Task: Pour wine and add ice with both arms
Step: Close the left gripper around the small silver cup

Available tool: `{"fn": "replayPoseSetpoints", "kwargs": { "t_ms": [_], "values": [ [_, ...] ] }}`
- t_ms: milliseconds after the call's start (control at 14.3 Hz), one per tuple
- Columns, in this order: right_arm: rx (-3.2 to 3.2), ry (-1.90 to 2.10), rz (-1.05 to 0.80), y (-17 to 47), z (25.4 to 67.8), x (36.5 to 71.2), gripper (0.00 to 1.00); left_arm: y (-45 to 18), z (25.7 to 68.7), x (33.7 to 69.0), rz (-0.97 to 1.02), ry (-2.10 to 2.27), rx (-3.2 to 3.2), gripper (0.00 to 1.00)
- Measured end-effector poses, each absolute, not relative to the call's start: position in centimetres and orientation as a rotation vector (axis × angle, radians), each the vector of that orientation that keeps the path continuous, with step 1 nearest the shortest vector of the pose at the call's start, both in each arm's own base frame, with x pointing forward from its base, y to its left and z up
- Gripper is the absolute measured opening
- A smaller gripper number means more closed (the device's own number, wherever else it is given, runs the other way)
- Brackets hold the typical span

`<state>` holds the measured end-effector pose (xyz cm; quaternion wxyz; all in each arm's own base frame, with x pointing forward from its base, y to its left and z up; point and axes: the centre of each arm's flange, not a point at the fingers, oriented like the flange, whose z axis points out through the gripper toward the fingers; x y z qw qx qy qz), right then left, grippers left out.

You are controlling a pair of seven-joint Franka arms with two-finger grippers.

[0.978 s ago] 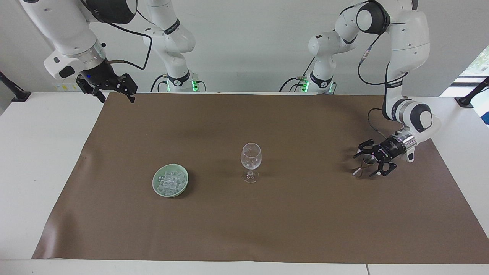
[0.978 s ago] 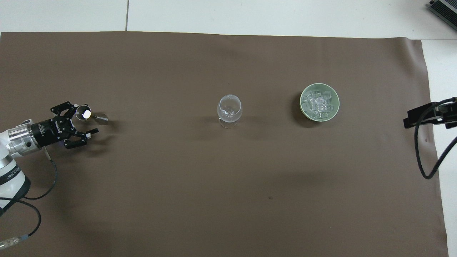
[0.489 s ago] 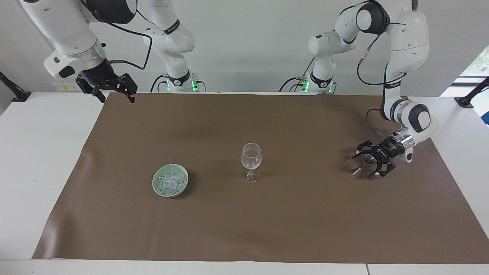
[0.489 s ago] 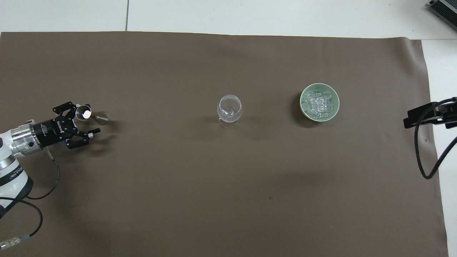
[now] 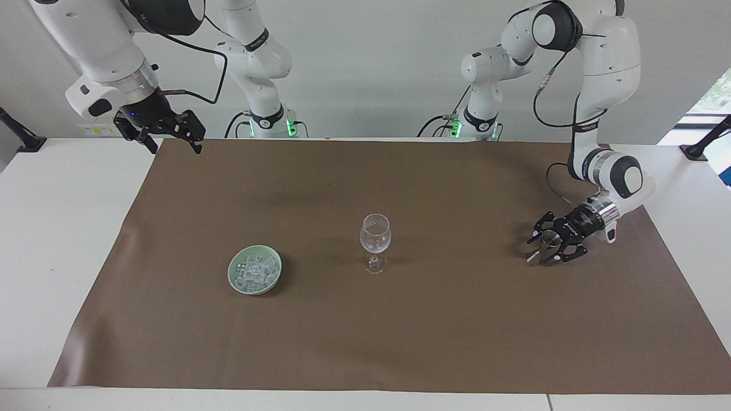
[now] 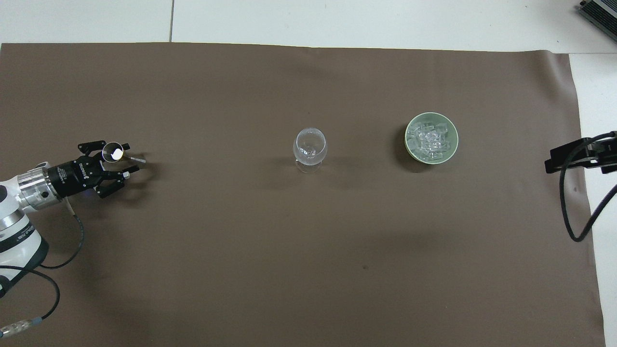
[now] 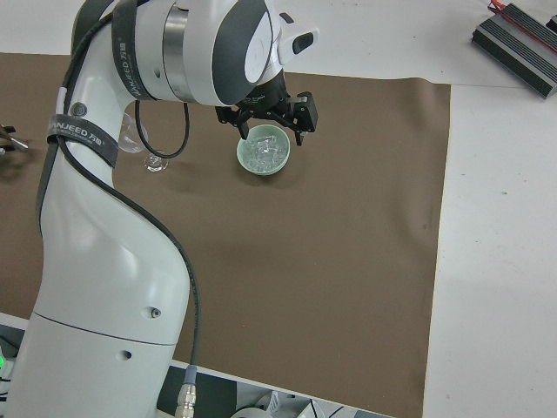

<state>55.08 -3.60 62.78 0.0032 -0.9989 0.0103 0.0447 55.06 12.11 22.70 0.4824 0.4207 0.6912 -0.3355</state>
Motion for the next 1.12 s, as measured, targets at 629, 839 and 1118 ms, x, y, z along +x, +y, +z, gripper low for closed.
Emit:
{"fn": "replayPoseSetpoints", "kwargs": {
  "t_ms": [629,839,1118],
  "values": [
    [-3.132,0.032,0.14,-3.6,62.78,55.08,1.0,12.26,22.75,55.06,-0.813,1.687,1.023,0.53],
    [-3.132,0.032,0.14,-3.6,62.78,55.08,1.0,12.34,22.77,55.05,-0.811,1.687,1.022,0.48],
    [-3.132,0.032,0.14,-3.6,62.78,55.08,1.0,12.37,22.8,55.05,-0.81,1.687,1.021,0.37]
  ]
}}
